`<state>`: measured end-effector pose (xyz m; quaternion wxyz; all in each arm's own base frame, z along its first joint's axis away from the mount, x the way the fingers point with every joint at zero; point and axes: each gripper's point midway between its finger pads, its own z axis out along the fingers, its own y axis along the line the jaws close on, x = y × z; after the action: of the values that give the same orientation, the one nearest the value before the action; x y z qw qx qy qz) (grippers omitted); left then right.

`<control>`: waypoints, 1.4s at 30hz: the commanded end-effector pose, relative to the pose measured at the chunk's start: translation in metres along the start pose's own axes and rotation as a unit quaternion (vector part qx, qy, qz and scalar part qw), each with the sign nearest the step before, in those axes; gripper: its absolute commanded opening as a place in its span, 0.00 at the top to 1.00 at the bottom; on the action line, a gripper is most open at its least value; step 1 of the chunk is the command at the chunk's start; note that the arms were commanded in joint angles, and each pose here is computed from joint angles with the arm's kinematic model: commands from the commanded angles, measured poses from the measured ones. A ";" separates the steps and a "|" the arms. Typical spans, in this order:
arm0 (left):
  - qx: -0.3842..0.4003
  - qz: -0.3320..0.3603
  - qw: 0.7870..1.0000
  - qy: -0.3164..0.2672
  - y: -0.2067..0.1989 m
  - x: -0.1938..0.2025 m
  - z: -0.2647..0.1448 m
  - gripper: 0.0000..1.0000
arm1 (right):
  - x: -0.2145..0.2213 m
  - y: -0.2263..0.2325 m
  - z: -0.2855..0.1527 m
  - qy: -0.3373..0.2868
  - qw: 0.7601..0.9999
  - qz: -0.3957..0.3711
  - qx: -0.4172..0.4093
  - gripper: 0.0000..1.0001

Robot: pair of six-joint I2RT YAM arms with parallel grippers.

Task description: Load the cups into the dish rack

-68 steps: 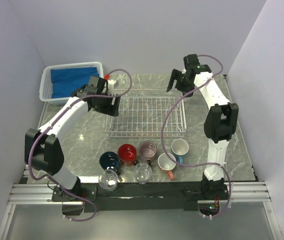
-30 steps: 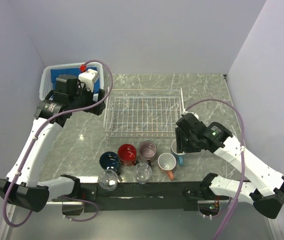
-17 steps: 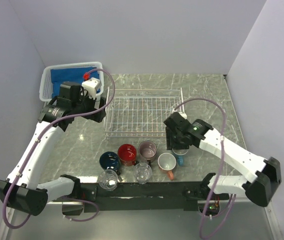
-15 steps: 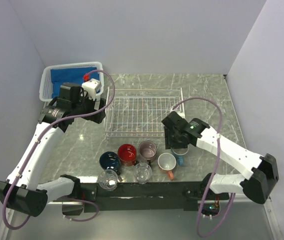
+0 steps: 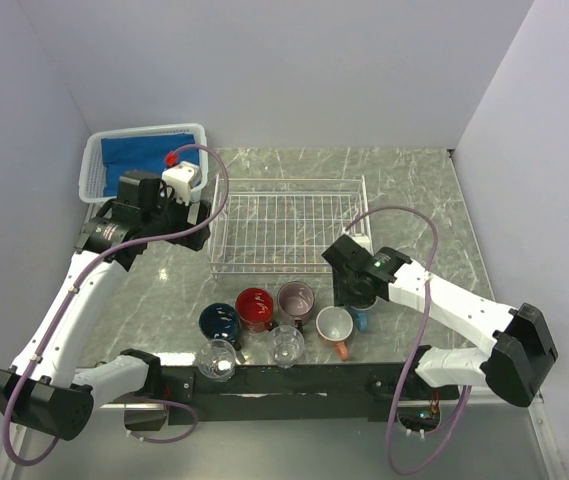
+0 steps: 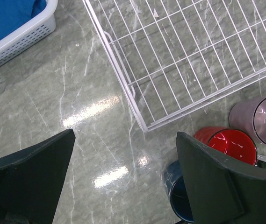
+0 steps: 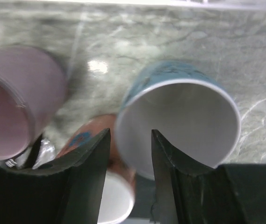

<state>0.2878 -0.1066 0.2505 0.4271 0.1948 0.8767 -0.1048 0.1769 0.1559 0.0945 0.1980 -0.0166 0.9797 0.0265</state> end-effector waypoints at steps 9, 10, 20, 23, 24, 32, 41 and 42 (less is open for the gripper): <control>0.000 -0.011 0.999 -0.034 -0.003 -0.016 -0.010 0.04 | -0.002 -0.001 0.026 -0.042 0.999 0.007 0.008 0.53; 0.000 -0.011 0.999 -0.036 -0.003 -0.017 -0.010 0.04 | -0.004 0.000 0.027 -0.042 0.999 0.006 0.008 0.53; -0.006 -0.011 0.999 -0.032 0.000 -0.013 -0.011 0.04 | 0.002 -0.005 0.045 -0.030 0.999 -0.005 0.032 0.83; -0.006 -0.011 0.999 -0.034 -0.001 -0.015 -0.011 0.04 | -0.002 -0.007 0.038 -0.035 0.999 -0.006 0.036 0.94; -0.005 -0.012 0.999 -0.035 -0.001 -0.015 -0.010 0.04 | 0.000 -0.010 0.035 -0.033 0.999 -0.008 0.042 0.97; -0.002 -0.006 0.999 -0.042 -0.001 -0.026 -0.009 0.03 | -0.037 -0.020 -0.044 -0.089 0.995 0.012 0.038 1.00; 0.024 -0.010 0.997 -0.072 -0.008 -0.068 -0.009 0.04 | -0.087 -0.001 -0.162 -0.163 0.983 0.044 -0.066 1.00; 0.031 -0.012 0.997 -0.075 -0.010 -0.075 -0.011 0.04 | -0.101 0.009 -0.186 -0.188 0.976 0.048 -0.100 1.00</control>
<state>0.3021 -0.1137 0.2697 0.4380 0.1862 0.8719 -0.1151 0.2015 0.1540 0.2501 0.3433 0.0219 0.9343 0.0933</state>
